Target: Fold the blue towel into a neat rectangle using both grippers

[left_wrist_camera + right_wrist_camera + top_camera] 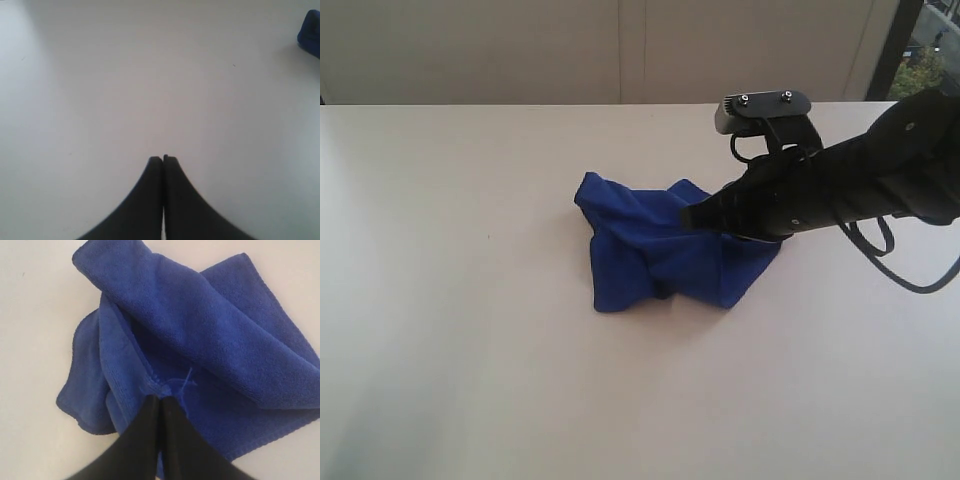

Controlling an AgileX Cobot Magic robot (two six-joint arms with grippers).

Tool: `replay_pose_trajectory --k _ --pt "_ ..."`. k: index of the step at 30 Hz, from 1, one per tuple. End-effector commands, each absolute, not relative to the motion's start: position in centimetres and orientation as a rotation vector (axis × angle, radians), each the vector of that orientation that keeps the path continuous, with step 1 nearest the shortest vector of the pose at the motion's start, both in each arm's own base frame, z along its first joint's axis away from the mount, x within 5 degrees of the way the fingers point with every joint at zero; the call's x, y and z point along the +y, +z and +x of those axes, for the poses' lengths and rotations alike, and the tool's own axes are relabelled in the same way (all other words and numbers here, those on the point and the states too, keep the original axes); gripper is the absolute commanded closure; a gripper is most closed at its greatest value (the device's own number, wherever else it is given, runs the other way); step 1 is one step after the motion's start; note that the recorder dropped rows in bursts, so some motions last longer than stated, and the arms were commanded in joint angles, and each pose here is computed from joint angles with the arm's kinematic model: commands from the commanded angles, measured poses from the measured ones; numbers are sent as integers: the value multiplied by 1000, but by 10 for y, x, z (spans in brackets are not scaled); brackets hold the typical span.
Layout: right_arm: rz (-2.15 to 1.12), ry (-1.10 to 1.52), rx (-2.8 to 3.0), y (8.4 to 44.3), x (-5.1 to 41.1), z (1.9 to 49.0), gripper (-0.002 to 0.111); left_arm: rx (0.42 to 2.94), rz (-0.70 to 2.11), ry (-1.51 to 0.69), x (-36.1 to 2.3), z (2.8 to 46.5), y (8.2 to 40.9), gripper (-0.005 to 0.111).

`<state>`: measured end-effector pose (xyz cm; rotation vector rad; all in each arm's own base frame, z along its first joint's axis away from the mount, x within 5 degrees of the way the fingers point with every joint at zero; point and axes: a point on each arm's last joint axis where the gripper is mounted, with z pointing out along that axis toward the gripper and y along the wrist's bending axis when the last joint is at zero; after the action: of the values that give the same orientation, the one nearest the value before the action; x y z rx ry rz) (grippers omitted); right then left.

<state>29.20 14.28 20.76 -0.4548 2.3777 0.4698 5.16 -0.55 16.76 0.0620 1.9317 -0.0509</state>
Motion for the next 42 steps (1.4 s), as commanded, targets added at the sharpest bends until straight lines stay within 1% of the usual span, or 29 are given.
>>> replay_pose_trajectory --k 1,19,23,28,32,33,34,35,38,42 --pt "-468 457 2364 210 142 292 108 1929 56 -52 -5 52 167 107" --pt "-468 457 2364 210 142 292 108 1919 55 -51 -5 52 167 107" --pt "-468 457 2364 210 142 292 108 1762 -31 -110 -5 56 181 107" --pt "-468 457 2364 210 142 292 108 1525 -85 -113 -1 57 203 107" --pt "-466 458 2364 210 142 292 108 1343 -218 -237 2 55 218 107" --pt "-466 458 2364 210 142 292 108 1324 -281 -316 2 55 219 107" --pt "-466 458 2364 210 142 292 108 1340 -349 -400 2 56 217 107" --pt "-465 457 2363 210 141 292 108 1347 -365 -425 1 55 221 107" --pt "-464 456 2362 210 141 292 108 1474 -339 -397 -1 56 236 107" --pt "-464 456 2362 210 141 292 108 1678 -284 -315 -4 67 264 107"
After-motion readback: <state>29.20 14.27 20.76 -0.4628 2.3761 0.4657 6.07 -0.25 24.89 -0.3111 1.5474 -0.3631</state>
